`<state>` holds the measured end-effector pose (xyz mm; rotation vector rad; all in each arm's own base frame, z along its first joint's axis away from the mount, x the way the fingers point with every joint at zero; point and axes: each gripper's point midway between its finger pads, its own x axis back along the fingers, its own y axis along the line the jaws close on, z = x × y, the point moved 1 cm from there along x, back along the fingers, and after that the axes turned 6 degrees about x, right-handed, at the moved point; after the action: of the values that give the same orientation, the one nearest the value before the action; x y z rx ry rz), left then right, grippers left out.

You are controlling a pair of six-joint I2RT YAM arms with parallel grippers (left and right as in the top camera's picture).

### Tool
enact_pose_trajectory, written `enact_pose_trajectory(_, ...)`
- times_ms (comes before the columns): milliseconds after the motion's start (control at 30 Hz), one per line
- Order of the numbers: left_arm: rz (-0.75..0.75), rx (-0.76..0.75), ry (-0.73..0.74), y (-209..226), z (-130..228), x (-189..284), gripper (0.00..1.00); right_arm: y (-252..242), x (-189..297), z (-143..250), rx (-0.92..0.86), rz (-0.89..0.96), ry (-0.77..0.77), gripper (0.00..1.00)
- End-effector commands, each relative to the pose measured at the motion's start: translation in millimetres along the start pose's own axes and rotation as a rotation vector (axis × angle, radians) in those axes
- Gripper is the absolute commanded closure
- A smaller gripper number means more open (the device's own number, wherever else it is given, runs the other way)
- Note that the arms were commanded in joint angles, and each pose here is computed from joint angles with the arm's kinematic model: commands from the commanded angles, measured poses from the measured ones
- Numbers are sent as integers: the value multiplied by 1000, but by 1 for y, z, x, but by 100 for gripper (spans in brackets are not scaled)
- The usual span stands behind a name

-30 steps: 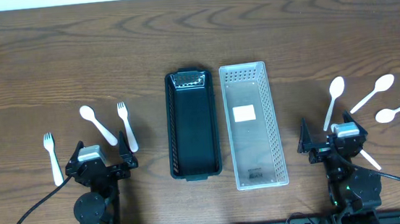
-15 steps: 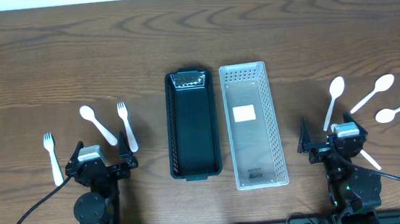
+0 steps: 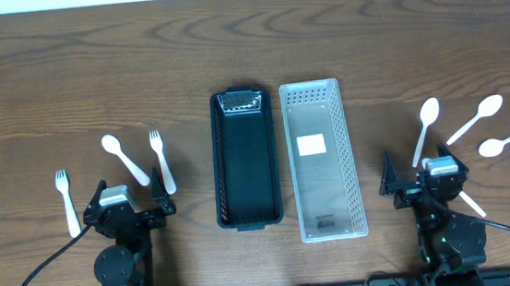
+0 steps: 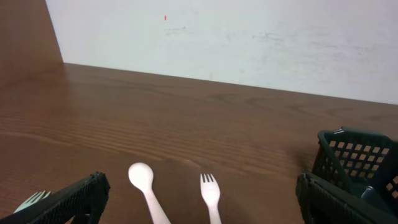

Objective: Pack container

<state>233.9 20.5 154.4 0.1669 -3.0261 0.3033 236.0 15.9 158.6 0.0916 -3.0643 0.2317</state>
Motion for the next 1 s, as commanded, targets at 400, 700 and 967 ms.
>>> enact_pose_trajectory(400, -20, 5, 54, 5, 17, -1, 2, -1, 0, 1, 11, 5, 1, 1)
enact_pose_trajectory(700, -20, 5, 54, 5, 17, -1, 2, -1, 0, 1, 10, 4, 1, 1)
enact_pose_trajectory(967, -19, 5, 53, 5, 17, -1, 2, 1, 0, 1, -80, -10, 0, 1)
